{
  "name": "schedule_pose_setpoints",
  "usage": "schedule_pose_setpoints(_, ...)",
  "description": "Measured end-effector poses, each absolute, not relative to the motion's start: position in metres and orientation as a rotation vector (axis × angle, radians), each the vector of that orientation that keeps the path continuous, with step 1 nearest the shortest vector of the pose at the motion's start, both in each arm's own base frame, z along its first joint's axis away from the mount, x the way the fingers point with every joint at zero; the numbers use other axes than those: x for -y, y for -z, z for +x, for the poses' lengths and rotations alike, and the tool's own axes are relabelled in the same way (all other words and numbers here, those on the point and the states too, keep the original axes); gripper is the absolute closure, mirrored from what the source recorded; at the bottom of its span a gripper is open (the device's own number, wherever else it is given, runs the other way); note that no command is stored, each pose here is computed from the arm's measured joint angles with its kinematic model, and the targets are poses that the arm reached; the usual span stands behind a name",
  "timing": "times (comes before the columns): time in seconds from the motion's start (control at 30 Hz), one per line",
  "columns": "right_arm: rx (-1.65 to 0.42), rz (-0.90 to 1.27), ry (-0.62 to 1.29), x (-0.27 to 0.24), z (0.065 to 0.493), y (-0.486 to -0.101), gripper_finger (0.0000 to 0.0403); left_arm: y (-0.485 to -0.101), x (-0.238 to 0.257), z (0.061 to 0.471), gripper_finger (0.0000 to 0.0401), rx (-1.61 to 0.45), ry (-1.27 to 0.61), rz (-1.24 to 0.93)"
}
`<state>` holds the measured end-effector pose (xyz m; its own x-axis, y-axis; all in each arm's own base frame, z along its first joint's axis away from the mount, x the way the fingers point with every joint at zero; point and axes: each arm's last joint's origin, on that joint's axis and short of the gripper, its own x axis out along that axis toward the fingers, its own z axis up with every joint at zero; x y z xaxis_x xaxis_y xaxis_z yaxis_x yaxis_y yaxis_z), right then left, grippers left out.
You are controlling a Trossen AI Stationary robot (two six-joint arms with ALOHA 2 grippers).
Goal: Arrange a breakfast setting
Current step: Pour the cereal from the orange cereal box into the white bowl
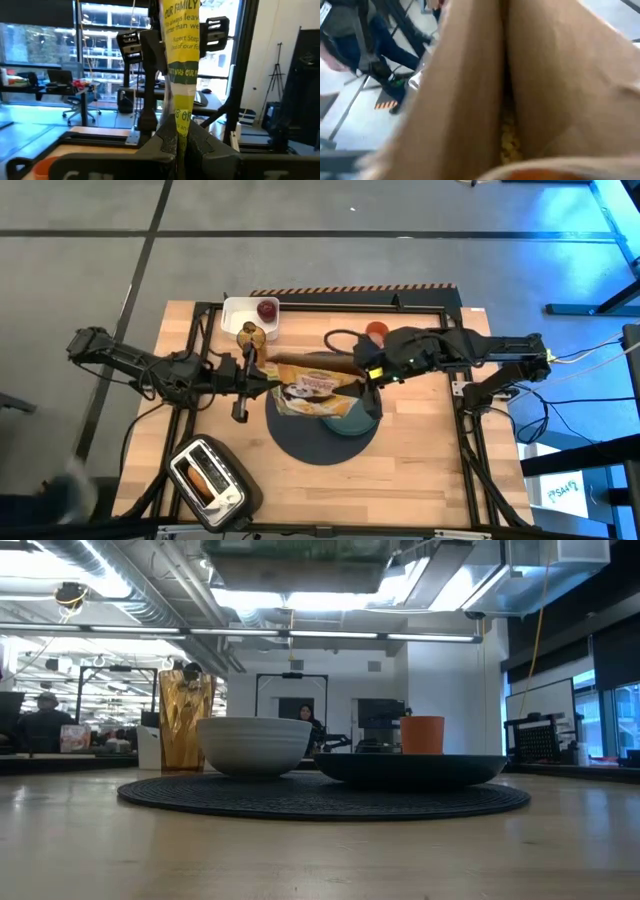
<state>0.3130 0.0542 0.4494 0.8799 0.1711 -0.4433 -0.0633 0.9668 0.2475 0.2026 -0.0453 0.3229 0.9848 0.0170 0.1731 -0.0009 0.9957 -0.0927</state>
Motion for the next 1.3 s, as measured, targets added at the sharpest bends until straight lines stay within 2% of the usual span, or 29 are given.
schedule_pose_setpoints(0.1,-0.517,0.196,-0.173,-0.055,0.310,-0.447,0.0360,-0.318,0.052,0.210,0.0401,0.167,0.019,-0.101)
schedule_pose_setpoints(0.17,-0.545,0.177,-0.192,-0.056,0.309,-0.445,0.0385,-0.315,0.056,0.214,0.0398,0.163,0.036,-0.115)
schedule_pose_setpoints(0.3,-0.645,0.170,-0.205,-0.055,0.304,-0.437,0.0398,-0.307,0.063,0.222,0.0367,0.131,0.046,-0.131)
schedule_pose_setpoints(0.47,-0.794,0.127,-0.232,-0.063,0.288,-0.428,0.0401,-0.300,0.067,0.226,0.0307,0.087,0.059,-0.231)
schedule_pose_setpoints(0.7,-0.787,0.050,-0.348,-0.082,0.242,-0.445,0.0402,-0.297,0.070,0.225,0.0240,0.062,0.016,-0.278)
schedule_pose_setpoints(0.9,-0.789,0.059,-0.449,-0.094,0.196,-0.425,0.0402,-0.298,0.071,0.225,0.0230,0.075,-0.039,-0.287)
schedule_pose_setpoints(1.3,-0.753,-0.006,-0.609,-0.110,0.103,-0.335,0.0403,-0.285,0.067,0.236,0.0231,0.047,-0.174,-0.337)
